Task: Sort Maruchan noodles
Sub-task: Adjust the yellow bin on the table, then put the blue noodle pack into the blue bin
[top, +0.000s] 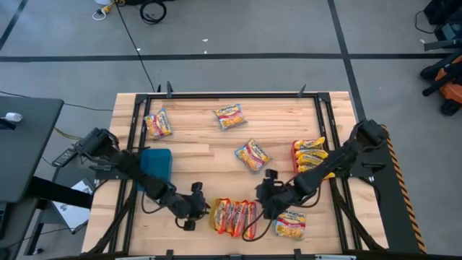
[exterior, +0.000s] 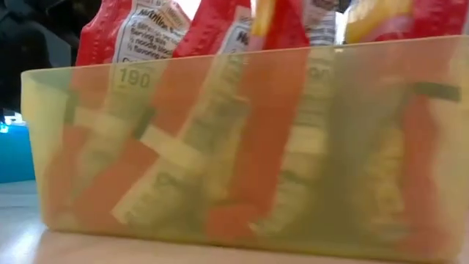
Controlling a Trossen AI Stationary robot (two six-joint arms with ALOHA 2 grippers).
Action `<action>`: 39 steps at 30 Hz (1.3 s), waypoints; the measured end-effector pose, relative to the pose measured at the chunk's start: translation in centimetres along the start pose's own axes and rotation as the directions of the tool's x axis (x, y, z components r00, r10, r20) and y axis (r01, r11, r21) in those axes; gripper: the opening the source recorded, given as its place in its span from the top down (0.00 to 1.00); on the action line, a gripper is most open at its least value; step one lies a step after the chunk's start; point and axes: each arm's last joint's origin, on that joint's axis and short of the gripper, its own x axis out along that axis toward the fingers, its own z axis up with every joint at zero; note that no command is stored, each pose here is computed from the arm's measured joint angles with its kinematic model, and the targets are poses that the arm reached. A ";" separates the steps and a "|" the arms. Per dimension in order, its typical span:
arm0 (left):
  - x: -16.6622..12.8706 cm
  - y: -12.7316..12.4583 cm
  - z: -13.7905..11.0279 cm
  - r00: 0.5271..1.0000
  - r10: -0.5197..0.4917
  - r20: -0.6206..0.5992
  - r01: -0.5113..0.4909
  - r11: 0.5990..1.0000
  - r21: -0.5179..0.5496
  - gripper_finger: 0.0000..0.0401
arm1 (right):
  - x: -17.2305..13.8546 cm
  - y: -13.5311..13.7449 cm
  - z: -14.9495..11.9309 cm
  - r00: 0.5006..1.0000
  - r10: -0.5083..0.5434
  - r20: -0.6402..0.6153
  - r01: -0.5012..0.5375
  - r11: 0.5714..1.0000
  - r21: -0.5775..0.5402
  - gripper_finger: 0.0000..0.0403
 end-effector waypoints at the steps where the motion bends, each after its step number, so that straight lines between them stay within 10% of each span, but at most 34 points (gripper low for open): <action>1: 0.0 -0.2 0.1 1.000 -0.005 0.001 0.005 1.000 -0.001 0.77 | -0.5 -0.3 -0.2 0.999 -0.009 -0.034 0.009 1.000 0.013 0.47; 7: -0.3 -1.6 0.5 0.994 -0.113 -0.004 0.113 0.993 -0.044 0.77 | -5.1 -1.5 -0.2 0.968 0.009 -0.252 0.016 0.995 0.098 0.47; 14: -0.8 -2.8 0.2 0.988 -0.155 0.014 0.155 0.987 -0.046 0.77 | -7.5 4.8 0.8 0.929 0.186 -0.321 -0.189 0.982 0.021 0.49; 26: -0.5 -3.0 0.2 0.984 -0.170 0.054 0.171 0.985 0.000 0.77 | -6.2 11.6 -2.1 0.769 0.170 -0.617 -0.058 0.979 0.197 0.50; 39: -0.4 -4.0 -0.4 0.971 -0.232 0.053 0.232 0.973 0.011 0.77 | -6.1 12.4 -4.5 0.807 0.021 -0.590 -0.017 1.000 0.011 0.50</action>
